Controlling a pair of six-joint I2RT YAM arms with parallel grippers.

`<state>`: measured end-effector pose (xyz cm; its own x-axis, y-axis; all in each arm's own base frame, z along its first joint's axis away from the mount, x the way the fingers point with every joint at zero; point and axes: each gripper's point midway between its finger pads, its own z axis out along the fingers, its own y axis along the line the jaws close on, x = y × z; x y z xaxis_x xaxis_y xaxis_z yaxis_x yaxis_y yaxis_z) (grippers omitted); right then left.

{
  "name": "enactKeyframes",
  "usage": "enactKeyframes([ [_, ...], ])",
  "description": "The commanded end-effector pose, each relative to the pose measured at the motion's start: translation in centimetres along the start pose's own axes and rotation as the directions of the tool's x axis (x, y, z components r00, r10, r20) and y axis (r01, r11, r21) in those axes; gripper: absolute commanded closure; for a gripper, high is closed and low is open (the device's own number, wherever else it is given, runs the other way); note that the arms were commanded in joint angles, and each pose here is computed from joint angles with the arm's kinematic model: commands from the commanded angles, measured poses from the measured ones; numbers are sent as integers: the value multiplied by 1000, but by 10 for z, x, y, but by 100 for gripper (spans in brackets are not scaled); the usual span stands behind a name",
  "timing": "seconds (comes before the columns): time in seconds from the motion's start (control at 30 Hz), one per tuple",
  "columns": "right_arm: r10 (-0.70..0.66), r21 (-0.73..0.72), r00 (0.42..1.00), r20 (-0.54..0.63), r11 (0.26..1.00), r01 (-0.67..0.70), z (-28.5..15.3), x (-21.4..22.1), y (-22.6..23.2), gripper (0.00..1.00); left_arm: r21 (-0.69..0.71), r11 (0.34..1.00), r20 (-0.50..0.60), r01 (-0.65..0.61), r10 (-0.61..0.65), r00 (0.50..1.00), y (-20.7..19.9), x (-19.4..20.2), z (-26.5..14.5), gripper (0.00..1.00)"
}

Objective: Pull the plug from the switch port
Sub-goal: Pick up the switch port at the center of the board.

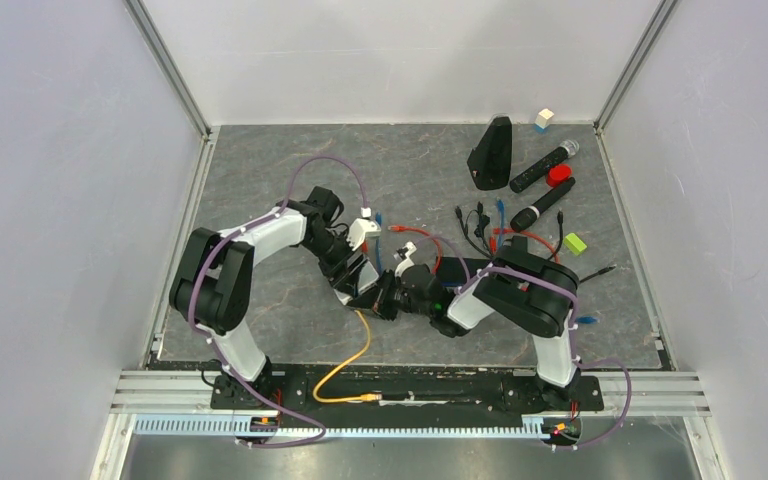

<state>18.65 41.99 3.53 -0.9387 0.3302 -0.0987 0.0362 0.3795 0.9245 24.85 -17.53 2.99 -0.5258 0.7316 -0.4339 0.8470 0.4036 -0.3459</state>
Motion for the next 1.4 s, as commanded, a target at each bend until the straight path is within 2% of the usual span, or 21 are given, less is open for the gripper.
enactKeyframes([
  [0.0, -101, 67, 973, -208, 991, 117, -25, 40, -15, 100, -465, 870, -135, -166, 116, 984, 112, 8, -38, 47],
  [0.13, -78, 74, 966, -247, 992, 99, -26, 47, -24, 100, -440, 888, -121, -135, 90, 989, 109, 8, -32, 47],
  [0.23, -54, 98, 980, -191, 993, 74, -24, 34, -40, 100, -371, 928, -25, -46, 40, 999, 96, -13, -29, 42],
  [0.27, -59, 105, 982, -181, 991, 79, -19, 28, -42, 100, -334, 942, 10, -26, 31, 999, 89, -20, -27, 35],
  [0.3, -64, 94, 983, -174, 992, 81, -15, 24, -41, 100, -300, 954, 30, -21, 32, 999, 82, -25, -27, 18],
  [0.4, -56, 59, 989, -135, 996, 65, -5, 10, -32, 100, -227, 974, 86, 4, 16, 996, 63, -35, -28, 16],
  [0.47, -72, 52, 988, -137, 995, 80, 3, 8, -29, 100, -238, 971, 106, 39, -14, 994, 62, -39, -33, 16],
  [0.63, -76, 36, 990, -118, 996, 81, 13, 2, -24, 100, -220, 958, 156, 183, -151, 976, 55, -48, -40, 15],
  [0.8, -61, 29, 992, -115, 997, 65, 17, 1, -25, 100, -247, 920, 141, 305, -278, 950, 59, -50, -48, 14],
  [0.87, -63, 24, 992, -111, 998, 66, 19, 0, -23, 100, -284, 896, 165, 342, -306, 938, 65, -52, -57, 14],
  [0.93, -68, 20, 992, -106, 997, 71, 21, -2, -22, 100, -328, 856, 242, 399, -332, 911, 72, -59, -72, 14],
  [1.03, -66, -37, 994, -86, 997, 63, 22, -7, -9, 100, -370, 767, 432, 524, -358, 828, 81, -67, -102, 14],
  [1.17, -78, -224, 996, -47, 972, 65, 16, -19, 40, 100, -241, 631, 659, 738, -452, 601, 77, -52, -129, 14],
  [1.23, -82, -285, 996, -37, 956, 68, 13, -23, 59, 100, -160, 584, 719, 796, -483, 499, 69, -40, -130, 13],
  [1.33, -63, -336, 998, -27, 940, 51, 10, -28, 76, 100, -52, 539, 766, 841, -518, 380, 53, -25, -123, 13],
  [1.37, -53, -340, 998, -21, 940, 43, 9, -29, 77, 100, -3, 510, 777, 860, -540, 323, 48, -22, -120, 13],
])
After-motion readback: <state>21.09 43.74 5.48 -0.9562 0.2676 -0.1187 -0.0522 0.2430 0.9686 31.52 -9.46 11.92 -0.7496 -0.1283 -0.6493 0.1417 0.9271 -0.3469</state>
